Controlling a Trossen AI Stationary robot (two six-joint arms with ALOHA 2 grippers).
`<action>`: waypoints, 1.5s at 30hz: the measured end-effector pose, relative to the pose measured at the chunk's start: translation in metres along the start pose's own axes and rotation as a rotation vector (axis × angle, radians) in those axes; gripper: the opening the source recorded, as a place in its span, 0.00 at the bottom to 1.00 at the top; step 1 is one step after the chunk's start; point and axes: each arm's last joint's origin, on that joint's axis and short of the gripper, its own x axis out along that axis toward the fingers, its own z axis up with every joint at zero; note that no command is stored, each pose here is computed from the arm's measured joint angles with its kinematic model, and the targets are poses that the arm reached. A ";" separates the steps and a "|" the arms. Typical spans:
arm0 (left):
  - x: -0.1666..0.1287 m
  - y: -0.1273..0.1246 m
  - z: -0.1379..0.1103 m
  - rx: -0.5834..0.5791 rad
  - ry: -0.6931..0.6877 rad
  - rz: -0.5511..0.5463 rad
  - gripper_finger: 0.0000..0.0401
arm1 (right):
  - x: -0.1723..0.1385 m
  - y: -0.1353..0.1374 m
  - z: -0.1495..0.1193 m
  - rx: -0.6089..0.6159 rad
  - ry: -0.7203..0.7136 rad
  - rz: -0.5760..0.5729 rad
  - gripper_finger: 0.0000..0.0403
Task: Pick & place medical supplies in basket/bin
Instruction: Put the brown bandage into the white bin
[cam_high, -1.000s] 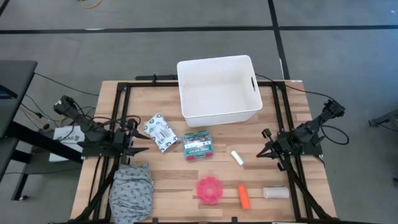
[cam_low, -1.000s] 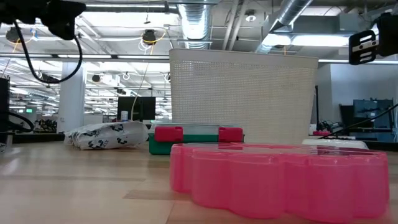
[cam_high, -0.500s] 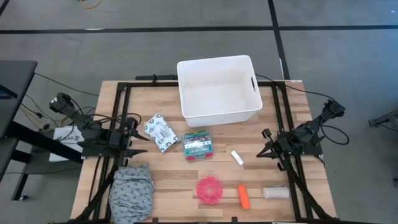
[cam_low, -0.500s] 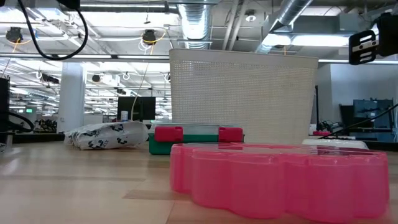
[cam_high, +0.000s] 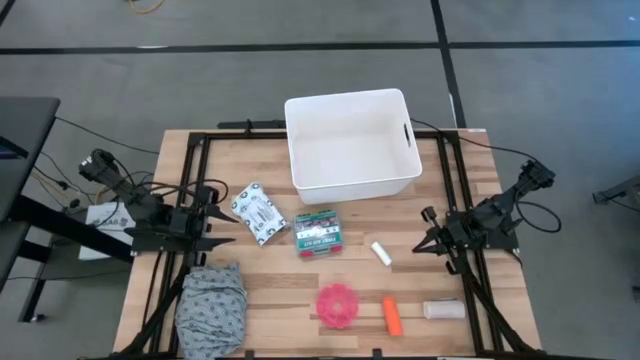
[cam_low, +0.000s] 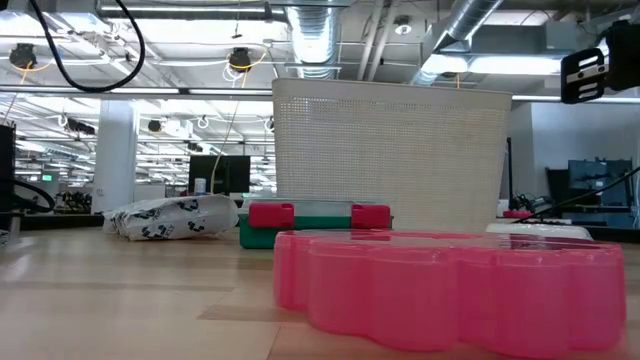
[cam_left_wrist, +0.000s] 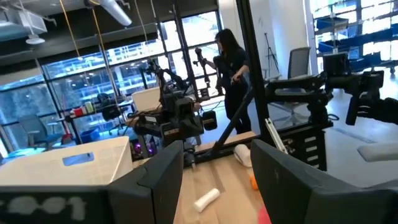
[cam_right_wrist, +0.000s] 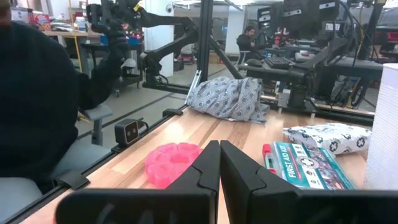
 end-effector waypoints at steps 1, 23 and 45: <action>0.000 0.000 0.000 0.009 0.001 0.001 0.44 | 0.000 0.000 0.000 -0.045 0.000 -0.002 0.01; 0.000 0.003 -0.001 0.050 0.033 0.091 0.44 | 0.000 -0.001 0.005 -0.006 -0.062 -0.013 0.01; 0.000 0.003 -0.002 -0.074 0.034 0.102 0.44 | -0.015 -0.010 0.051 0.076 -0.561 -0.086 0.01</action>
